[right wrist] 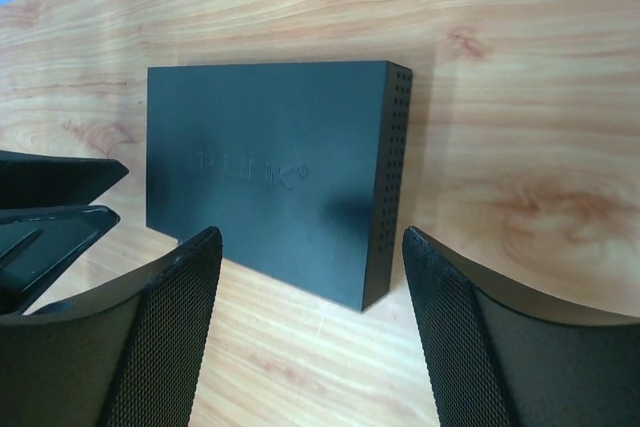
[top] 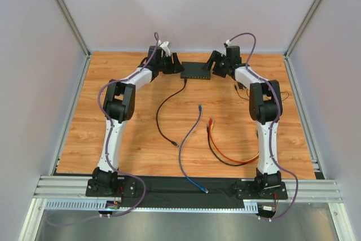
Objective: Pull the plug from the switch port
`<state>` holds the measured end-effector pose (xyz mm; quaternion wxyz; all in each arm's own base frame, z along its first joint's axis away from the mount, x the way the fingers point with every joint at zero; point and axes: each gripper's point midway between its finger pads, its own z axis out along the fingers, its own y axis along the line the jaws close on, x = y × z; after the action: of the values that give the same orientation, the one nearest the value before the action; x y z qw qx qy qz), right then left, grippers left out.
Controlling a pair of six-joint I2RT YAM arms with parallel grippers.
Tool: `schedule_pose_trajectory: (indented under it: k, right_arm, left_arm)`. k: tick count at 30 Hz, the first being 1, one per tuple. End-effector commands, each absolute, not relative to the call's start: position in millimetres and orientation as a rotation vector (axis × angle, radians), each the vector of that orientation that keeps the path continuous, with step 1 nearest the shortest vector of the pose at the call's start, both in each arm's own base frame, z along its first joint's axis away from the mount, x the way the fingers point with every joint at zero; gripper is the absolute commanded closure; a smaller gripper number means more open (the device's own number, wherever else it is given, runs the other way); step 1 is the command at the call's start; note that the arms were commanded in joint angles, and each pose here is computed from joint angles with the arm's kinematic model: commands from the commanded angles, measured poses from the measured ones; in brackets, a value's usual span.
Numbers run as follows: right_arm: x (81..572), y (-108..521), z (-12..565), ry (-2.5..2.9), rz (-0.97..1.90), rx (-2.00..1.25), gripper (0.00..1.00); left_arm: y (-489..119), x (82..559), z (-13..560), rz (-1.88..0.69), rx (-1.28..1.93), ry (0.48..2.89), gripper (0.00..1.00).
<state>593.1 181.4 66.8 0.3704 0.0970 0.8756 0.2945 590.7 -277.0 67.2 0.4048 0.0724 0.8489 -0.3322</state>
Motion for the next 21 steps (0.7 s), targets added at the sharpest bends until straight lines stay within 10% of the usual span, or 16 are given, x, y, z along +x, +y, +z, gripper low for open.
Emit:
schedule_pose_trajectory:
  k: [1,21]
  right_arm:
    - [609.5,195.1,83.1,2.201,0.812,0.173,0.26]
    - [606.1,214.2,89.9,2.228,0.749,0.145,0.26]
  left_arm:
    - [-289.2,598.9,84.8,-0.946,0.165,2.072,0.36]
    - [-280.3,547.6,99.8,-1.026,-0.002,2.055,0.45]
